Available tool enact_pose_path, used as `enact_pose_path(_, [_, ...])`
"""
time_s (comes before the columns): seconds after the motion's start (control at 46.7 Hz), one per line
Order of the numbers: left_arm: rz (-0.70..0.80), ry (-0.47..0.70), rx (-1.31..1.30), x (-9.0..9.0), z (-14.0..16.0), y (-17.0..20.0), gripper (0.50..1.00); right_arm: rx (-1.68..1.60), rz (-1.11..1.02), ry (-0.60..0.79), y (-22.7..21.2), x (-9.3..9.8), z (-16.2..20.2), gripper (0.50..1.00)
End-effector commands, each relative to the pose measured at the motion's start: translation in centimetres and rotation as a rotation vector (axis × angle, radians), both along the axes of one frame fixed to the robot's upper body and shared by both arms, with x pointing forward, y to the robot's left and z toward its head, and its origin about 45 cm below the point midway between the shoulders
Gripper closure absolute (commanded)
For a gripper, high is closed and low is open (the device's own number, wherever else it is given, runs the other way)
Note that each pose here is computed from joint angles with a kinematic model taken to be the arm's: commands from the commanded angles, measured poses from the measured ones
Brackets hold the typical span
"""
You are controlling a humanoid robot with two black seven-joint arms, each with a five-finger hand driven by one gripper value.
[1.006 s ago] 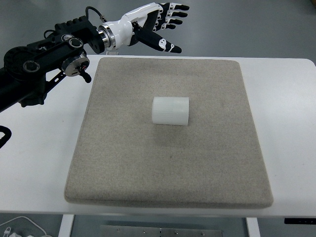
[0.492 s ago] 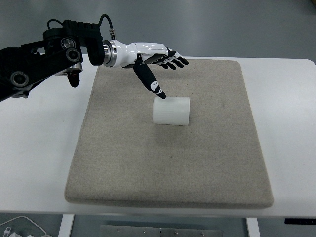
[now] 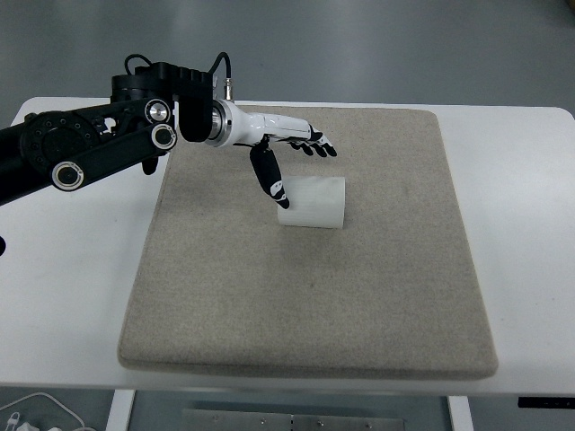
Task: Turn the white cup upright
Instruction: 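Lower the left hand onto the white cup lying on its side, then close the left hand fingers around the white cup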
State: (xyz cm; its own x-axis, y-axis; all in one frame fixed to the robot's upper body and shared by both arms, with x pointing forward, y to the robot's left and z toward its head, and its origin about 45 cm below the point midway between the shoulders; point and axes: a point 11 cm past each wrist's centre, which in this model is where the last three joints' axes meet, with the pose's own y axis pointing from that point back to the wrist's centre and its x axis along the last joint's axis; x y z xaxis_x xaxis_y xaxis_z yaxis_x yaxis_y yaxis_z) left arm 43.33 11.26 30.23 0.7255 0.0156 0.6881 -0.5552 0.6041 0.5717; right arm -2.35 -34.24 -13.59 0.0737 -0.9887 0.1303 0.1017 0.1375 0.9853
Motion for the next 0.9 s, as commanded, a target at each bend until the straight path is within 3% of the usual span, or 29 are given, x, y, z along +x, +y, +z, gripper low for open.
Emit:
enact_pose_path(0.0, [-0.007, -0.002, 0.008, -0.2, -0.2, -0.6, 0.508, 0.000, 0.000, -0.001, 0.0, 0.0, 0.0, 0.570])
enact_pose_path(0.877, [0.012, 0.035, 0.082, 0.3, -3.9, -3.8, 0.508, 0.000, 0.000, 0.001, 0.0, 0.0, 0.0, 0.570])
